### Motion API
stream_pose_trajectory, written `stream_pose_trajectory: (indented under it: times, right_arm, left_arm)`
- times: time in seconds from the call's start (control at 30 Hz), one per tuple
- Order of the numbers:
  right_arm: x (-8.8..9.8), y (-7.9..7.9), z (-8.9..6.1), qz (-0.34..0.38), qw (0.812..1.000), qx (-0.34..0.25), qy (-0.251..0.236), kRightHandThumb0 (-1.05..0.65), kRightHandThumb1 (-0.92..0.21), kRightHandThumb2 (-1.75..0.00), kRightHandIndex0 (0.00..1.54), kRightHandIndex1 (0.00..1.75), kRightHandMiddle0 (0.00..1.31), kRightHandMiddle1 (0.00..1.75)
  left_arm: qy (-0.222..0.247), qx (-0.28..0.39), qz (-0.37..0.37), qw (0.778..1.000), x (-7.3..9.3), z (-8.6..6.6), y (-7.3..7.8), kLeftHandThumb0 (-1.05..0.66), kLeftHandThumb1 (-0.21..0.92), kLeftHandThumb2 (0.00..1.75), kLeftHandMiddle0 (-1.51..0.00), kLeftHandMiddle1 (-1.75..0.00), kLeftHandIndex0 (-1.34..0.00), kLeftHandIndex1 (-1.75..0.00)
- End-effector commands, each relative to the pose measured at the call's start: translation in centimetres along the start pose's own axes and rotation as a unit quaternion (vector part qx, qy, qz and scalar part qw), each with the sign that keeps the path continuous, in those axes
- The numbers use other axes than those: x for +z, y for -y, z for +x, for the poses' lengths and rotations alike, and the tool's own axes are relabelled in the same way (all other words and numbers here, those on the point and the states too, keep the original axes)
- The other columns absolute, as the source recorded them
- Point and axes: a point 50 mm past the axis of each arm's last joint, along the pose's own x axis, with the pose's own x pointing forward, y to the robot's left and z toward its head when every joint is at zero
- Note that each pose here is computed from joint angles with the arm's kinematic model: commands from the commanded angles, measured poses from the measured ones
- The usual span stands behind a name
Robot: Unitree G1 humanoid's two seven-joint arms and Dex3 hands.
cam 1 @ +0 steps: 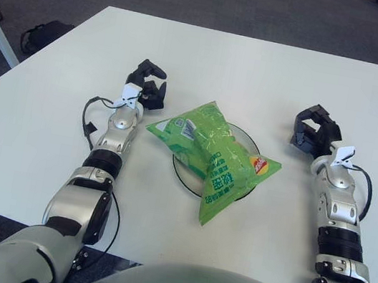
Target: Put the snack into the plate.
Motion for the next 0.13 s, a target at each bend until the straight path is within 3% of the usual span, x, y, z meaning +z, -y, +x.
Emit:
stream_pose_trajectory:
  times: [0.0,0.1]
  right_arm:
    - [-3.79,0.43,-0.92,0.022,0.997,-0.008,-0.079,-0.44,-0.45,-1.15,0.86,1.74,0.51,1.75]
    - [-3.89,0.5,-0.7,0.031,0.997,-0.006,-0.074,-0.45,-0.43,-1.17,0.89,1.75,0.52,1.75]
  left_arm:
    - [-0.061,-0.007,0.019,0.998,-3.56,-2.43,0.92,-0.46,0.37,1.25,-1.3,-1.75,-0.57,-1.75]
    - [-0.059,-0.009,0.021,0.998,-3.52,-2.42,1.02,-0.46,0.37,1.25,-1.29,-1.75,-0.57,-1.75]
